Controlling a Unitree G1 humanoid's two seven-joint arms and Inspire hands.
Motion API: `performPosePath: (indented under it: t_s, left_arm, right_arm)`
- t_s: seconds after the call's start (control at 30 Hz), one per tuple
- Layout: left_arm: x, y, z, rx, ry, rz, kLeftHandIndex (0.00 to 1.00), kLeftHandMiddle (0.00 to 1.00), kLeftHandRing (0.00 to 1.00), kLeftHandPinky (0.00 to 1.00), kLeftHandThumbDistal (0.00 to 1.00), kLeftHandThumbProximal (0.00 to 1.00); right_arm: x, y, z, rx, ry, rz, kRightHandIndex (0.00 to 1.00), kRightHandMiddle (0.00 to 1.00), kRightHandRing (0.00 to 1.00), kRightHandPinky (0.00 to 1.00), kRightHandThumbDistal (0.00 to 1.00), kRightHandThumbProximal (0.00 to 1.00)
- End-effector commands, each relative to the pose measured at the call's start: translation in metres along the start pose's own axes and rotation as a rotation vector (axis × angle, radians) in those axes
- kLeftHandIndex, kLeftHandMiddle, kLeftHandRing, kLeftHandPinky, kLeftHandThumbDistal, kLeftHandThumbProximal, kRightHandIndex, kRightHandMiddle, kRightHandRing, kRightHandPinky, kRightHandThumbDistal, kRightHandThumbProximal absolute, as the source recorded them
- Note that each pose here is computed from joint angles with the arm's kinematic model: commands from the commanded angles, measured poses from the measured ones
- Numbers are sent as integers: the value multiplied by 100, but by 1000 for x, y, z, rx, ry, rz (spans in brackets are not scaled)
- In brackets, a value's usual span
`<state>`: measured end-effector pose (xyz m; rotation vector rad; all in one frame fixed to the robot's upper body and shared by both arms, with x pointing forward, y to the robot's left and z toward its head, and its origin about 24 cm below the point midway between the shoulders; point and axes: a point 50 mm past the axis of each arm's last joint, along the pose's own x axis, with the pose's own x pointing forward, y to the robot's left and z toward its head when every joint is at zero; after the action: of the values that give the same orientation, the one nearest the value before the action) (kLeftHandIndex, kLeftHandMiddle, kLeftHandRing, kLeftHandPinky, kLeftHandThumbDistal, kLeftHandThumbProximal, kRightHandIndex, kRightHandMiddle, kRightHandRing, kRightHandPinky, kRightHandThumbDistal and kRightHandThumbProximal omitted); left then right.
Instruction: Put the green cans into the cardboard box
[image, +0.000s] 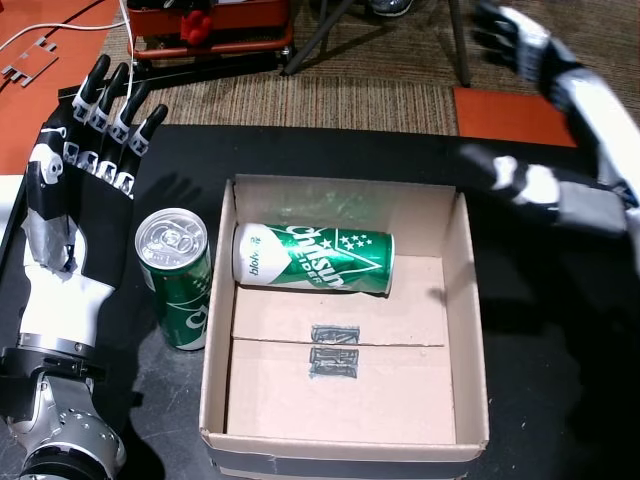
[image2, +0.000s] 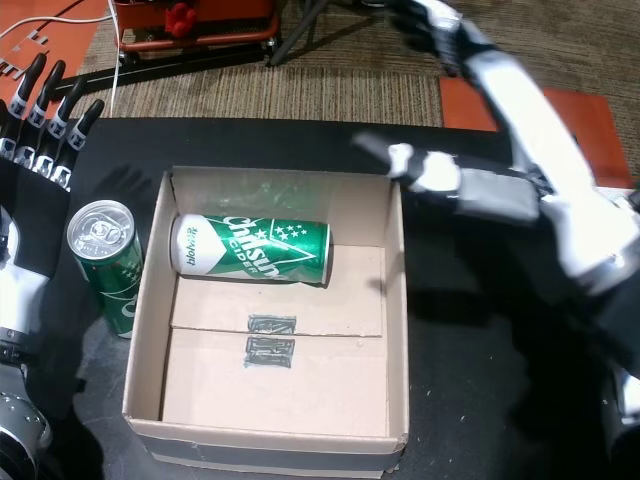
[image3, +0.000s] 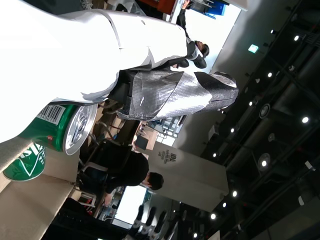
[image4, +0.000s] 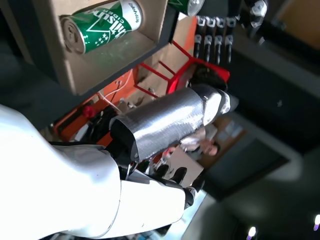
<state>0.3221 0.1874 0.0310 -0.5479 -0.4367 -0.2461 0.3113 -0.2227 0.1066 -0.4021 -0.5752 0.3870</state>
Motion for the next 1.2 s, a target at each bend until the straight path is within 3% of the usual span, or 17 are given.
performPosePath:
  t_s: [0.0, 0.13, 0.27, 0.37, 1.17]
  left_arm:
    - [-1, 2, 2, 12, 2, 2, 92, 97, 99, 97, 46, 100]
    - [-1, 2, 2, 7, 2, 1, 92, 98, 100, 96, 46, 100]
    - [-1, 2, 2, 18, 8, -6, 92, 98, 100, 97, 46, 100]
    - [-1, 2, 2, 14, 6, -5, 92, 98, 100, 97, 47, 100]
    - [-4, 9, 8, 52, 13, -12, 92, 97, 100, 97, 44, 100]
  right_arm:
    - [-10, 0, -4, 45, 13, -25, 87, 89, 92, 96, 89, 44]
    - [-25, -1, -10, 118, 27, -72, 87, 89, 90, 95, 90, 41]
    - [-41, 0, -18, 203, 44, -158, 84, 87, 89, 93, 92, 47]
    - [-48, 2, -23, 238, 51, -197, 82, 86, 88, 93, 88, 51]
    - [-81, 28, -35, 300, 100, -271, 75, 78, 82, 89, 92, 55]
